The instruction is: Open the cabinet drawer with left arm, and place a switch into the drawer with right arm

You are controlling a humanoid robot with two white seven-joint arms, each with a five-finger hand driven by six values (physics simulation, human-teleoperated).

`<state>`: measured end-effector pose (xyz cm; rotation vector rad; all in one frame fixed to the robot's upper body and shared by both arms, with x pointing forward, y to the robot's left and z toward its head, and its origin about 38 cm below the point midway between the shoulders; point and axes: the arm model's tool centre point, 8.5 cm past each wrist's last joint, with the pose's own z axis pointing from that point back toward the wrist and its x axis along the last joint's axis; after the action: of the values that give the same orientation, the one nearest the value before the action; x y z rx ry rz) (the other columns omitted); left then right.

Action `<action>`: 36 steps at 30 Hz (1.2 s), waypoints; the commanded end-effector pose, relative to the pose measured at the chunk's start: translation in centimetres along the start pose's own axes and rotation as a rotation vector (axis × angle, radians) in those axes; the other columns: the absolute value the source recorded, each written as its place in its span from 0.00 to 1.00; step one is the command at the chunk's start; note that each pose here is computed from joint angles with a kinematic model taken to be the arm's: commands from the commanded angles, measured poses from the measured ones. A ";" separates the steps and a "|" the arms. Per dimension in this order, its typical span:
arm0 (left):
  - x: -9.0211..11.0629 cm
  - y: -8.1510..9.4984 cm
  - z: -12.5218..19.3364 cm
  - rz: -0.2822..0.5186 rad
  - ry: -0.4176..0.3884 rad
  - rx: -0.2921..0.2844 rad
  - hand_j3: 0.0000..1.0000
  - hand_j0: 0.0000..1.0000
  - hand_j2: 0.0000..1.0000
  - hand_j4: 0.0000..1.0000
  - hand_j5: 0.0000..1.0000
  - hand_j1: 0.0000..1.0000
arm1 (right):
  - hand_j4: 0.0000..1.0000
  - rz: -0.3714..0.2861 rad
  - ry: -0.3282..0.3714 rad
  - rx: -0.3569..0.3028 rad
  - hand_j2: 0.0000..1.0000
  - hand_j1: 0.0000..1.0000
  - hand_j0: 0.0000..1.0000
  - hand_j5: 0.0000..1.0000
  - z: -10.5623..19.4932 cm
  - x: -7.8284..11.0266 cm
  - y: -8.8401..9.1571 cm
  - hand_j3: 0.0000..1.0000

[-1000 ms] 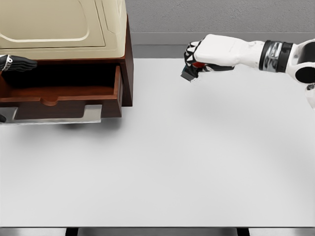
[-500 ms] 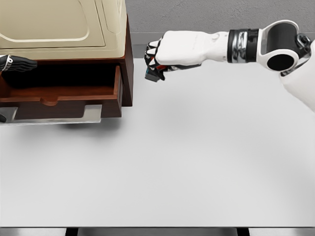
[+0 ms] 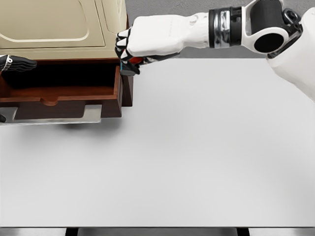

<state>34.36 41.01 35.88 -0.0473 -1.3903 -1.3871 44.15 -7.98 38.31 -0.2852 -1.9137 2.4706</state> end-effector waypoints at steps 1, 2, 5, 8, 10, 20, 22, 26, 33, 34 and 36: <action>0.1 0.1 0.1 0.003 -0.002 0.003 1.00 1.00 1.00 1.00 1.00 1.00 | 0.23 -0.007 -0.035 -0.005 0.23 0.23 0.23 0.23 -1.5 0.6 -0.1 0.23; 0.1 0.2 0.2 0.003 0.001 0.005 1.00 1.00 1.00 1.00 1.00 1.00 | 0.23 -0.001 -0.041 -0.005 0.23 0.23 0.23 0.23 -1.8 0.7 -0.3 0.23; 0.1 0.1 0.2 0.004 0.001 0.004 1.00 1.00 1.00 1.00 1.00 1.00 | 0.23 0.016 -0.070 -0.018 0.23 0.23 0.23 0.23 -3.1 1.3 -1.4 0.23; 0.0 0.1 0.1 0.003 0.001 0.003 1.00 1.00 1.00 1.00 1.00 1.00 | 0.23 0.021 -0.087 -0.024 0.23 0.23 0.23 0.23 -4.1 1.6 -1.9 0.23; 0.0 0.1 0.1 0.001 0.003 0.004 1.00 1.00 1.00 1.00 1.00 1.00 | 0.23 0.008 -0.076 -0.014 0.23 0.23 0.23 0.23 -4.8 0.8 -2.1 0.23; 0.0 0.1 0.1 -0.001 0.004 0.002 1.00 1.00 1.00 1.00 1.00 1.00 | 0.23 -0.043 -0.095 0.054 0.23 0.23 0.23 0.23 -10.1 0.0 -1.5 0.23; -0.1 0.1 0.1 -0.001 0.006 0.003 1.00 1.00 1.00 1.00 1.00 1.00 | 0.23 -0.039 -0.112 0.076 0.23 0.23 0.23 0.23 -10.9 0.5 -1.1 0.23; -0.1 0.1 0.2 -0.002 0.004 0.004 1.00 1.00 1.00 1.00 1.00 1.00 | 0.23 -0.056 -0.100 0.087 0.23 0.23 0.23 0.23 -12.0 0.0 -0.9 0.23; -0.1 0.1 0.2 -0.003 0.005 0.004 1.00 1.00 1.00 1.00 1.00 1.00 | 0.24 -0.092 -0.063 0.100 0.24 0.24 0.24 0.24 -12.9 -1.4 -0.7 0.24; -0.1 0.1 0.2 -0.003 0.004 0.003 1.00 1.00 1.00 1.00 1.00 1.00 | 0.24 -0.097 -0.062 0.100 0.24 0.24 0.24 0.24 -13.2 -1.4 -0.7 0.24; -0.1 0.1 0.2 -0.003 0.005 0.004 1.00 1.00 1.00 1.00 1.00 1.00 | 0.24 -0.097 -0.066 0.102 0.24 0.24 0.24 0.24 -13.4 -1.3 -0.7 0.24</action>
<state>34.36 41.20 35.81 -0.0387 -1.3866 -1.3921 47.16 4.69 36.16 -0.1204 -1.7735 2.5465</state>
